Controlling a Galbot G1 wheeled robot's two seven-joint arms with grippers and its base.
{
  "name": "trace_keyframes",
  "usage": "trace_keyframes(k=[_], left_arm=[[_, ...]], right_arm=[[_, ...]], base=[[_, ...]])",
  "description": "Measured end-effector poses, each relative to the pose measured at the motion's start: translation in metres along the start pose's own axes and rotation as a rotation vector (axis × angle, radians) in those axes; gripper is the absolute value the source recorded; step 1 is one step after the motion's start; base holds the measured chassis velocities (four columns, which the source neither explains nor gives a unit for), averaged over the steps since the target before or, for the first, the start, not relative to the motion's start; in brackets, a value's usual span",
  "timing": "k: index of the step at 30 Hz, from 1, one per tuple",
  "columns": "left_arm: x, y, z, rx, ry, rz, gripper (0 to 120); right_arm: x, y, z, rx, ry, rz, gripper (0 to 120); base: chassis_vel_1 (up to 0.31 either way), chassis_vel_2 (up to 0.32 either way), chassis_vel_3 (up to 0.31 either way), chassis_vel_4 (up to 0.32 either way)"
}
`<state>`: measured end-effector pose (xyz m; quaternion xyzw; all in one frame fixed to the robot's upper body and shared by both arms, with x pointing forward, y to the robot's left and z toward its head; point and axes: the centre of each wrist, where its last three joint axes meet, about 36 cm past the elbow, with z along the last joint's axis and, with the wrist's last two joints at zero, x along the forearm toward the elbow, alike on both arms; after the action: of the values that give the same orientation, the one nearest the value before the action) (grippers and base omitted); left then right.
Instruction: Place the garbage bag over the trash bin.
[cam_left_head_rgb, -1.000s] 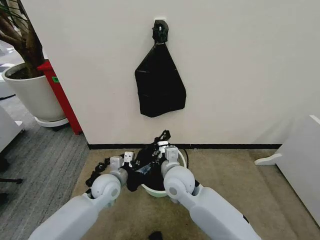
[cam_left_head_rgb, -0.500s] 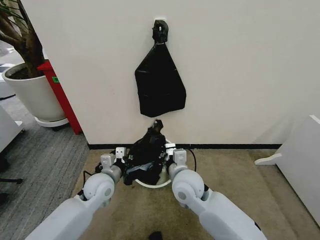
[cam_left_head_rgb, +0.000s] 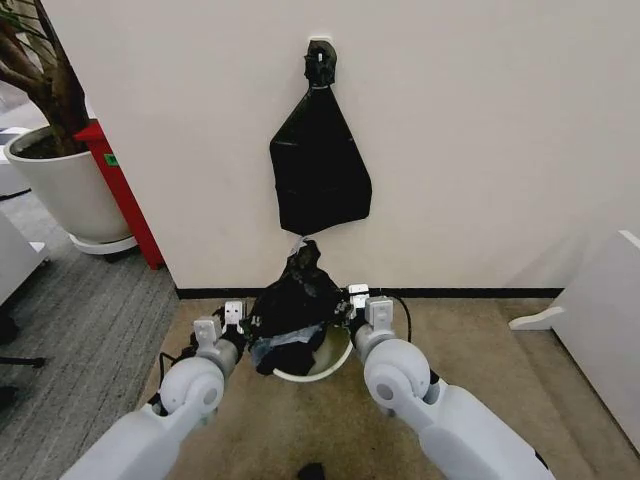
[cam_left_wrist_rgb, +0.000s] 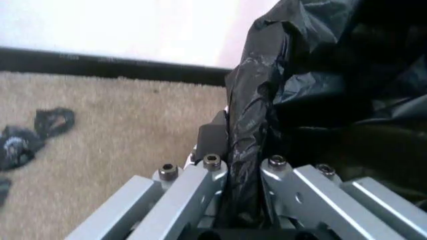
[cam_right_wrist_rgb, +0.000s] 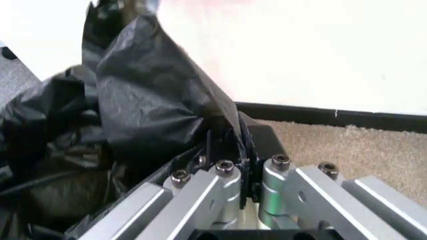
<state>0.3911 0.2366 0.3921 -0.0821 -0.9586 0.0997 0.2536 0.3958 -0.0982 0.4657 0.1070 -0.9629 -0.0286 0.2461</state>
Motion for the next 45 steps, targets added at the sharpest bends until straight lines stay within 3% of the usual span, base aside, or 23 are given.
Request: trace_keyframes(k=[7, 22, 39, 45], left_arm=[[0.008, -0.003, 0.009, 0.021, 0.006, 0.001, 3], [0.029, 0.009, -0.005, 0.085, -0.065, -0.043, 3], [0.04, 0.013, -0.021, 0.216, -0.128, -0.074, 3], [0.04, 0.003, -0.022, 0.291, -0.133, -0.084, 3]], right_arm=[[0.001, -0.008, 0.006, -0.001, 0.006, 0.013, 0], [0.009, -0.041, 0.024, 0.035, 0.035, 0.05, 0], [0.018, -0.037, 0.063, 0.081, 0.082, 0.033, 0], [0.024, -0.023, 0.082, 0.094, 0.103, 0.009, 0]], base=[[0.0, 0.0, 0.0, 0.0], [0.0, 0.0, 0.0, 0.0], [0.0, 0.0, 0.0, 0.0], [0.0, 0.0, 0.0, 0.0]])
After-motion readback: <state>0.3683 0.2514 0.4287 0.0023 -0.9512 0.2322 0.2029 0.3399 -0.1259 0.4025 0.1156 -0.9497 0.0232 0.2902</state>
